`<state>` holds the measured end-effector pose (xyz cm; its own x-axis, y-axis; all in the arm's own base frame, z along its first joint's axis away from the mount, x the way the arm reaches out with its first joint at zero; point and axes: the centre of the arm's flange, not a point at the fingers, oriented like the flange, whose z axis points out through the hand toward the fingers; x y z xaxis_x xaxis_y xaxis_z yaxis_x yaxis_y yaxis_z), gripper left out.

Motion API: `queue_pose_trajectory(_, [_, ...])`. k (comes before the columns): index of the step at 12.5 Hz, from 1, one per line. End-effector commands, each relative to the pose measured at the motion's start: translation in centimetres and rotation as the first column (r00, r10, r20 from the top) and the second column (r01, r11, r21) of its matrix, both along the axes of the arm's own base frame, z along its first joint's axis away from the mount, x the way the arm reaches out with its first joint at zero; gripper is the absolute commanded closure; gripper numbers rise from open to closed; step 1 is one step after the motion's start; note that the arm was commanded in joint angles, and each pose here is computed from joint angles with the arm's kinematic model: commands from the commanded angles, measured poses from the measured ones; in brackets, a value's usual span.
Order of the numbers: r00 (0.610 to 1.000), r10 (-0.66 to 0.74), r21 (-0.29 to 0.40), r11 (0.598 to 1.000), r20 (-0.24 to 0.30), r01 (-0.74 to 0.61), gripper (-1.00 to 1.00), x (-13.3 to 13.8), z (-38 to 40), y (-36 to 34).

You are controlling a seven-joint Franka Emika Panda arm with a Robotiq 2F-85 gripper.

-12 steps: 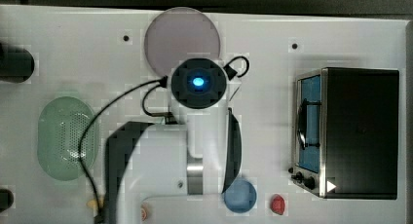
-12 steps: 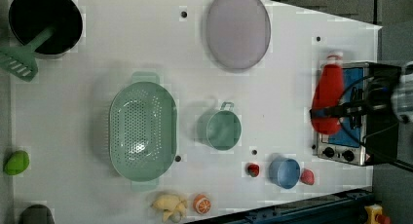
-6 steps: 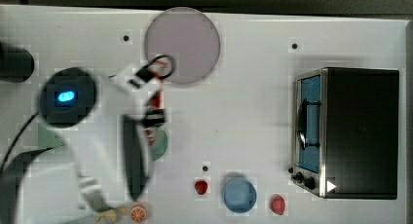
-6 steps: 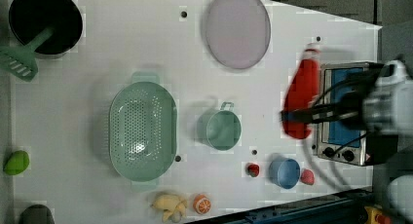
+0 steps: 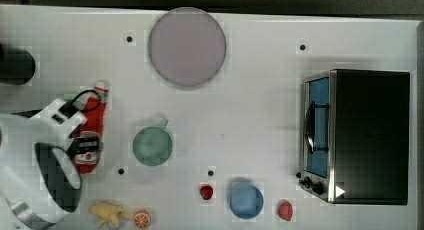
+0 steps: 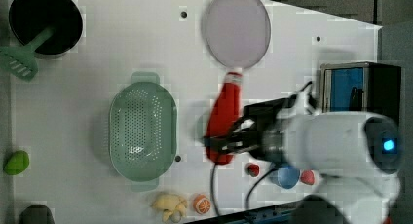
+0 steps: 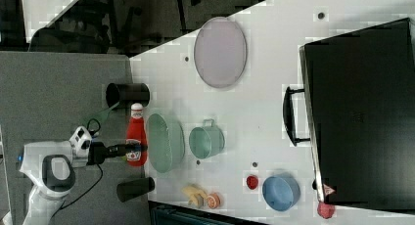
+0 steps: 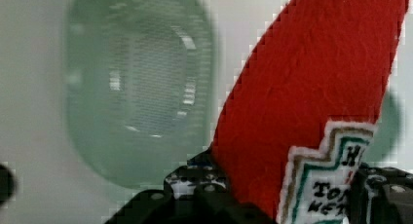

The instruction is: Pick Ketchup from the table and place it in strainer.

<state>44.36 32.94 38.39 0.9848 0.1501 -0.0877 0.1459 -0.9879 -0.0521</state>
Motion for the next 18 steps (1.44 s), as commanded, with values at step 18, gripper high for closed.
queue_pose_trajectory(18, [0.823, -0.536, 0.204, 0.841, 0.189, 0.501, -1.00, 7.3, 2.9, -5.6])
